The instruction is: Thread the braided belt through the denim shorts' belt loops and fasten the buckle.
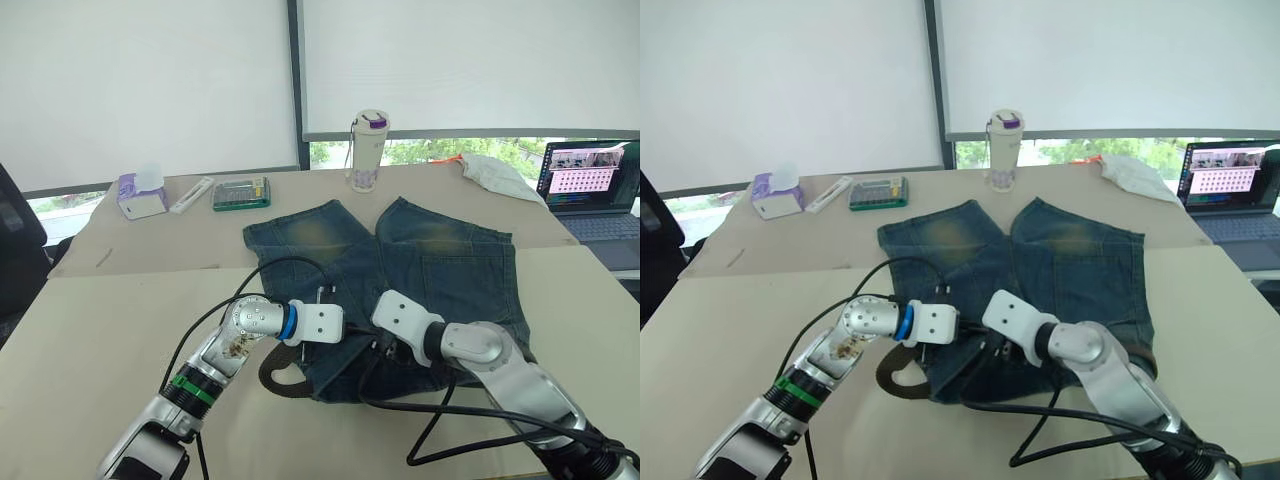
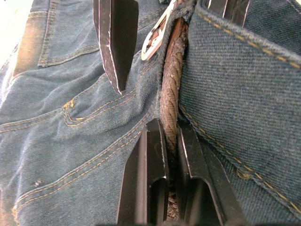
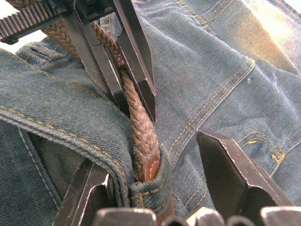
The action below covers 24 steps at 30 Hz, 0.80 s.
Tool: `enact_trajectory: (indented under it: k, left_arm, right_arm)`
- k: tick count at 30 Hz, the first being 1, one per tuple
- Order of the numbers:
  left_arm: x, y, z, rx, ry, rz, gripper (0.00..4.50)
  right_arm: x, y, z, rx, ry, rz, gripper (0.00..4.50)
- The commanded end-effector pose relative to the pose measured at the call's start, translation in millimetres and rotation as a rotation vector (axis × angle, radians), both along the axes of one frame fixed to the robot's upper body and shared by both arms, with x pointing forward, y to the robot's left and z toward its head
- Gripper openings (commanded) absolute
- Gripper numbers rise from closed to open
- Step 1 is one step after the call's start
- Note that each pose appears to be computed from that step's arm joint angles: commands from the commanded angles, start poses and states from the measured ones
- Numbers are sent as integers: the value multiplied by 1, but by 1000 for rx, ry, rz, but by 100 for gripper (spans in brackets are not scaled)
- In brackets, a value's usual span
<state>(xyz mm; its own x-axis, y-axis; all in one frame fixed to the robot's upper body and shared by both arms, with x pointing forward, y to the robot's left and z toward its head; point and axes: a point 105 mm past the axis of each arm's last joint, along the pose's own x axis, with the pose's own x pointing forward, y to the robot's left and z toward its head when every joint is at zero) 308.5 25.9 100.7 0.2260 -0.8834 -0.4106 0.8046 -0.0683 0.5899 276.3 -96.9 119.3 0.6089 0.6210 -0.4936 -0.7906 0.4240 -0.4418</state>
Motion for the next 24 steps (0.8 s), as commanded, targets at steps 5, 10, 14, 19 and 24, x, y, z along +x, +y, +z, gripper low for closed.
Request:
enact_trajectory:
  k: [5,10,14,19,24]
  left_arm:
    - [-1,-7,11,-36,-39,-26,0]
    - [1,-7,12,-38,-41,-25,0]
    - [2,-9,13,-41,-47,-28,0]
    - [2,-9,15,-46,-48,-28,0]
    - [1,-9,15,-46,-47,-30,0]
  right_arm:
    - [-29,-40,43,-17,-24,-18,260]
    - [-29,-53,42,-99,-42,-37,260]
    - [-26,-45,30,-124,-43,-13,260]
    - [-22,-38,23,-134,-55,9,260]
    - [-20,-35,21,-136,-62,19,260]
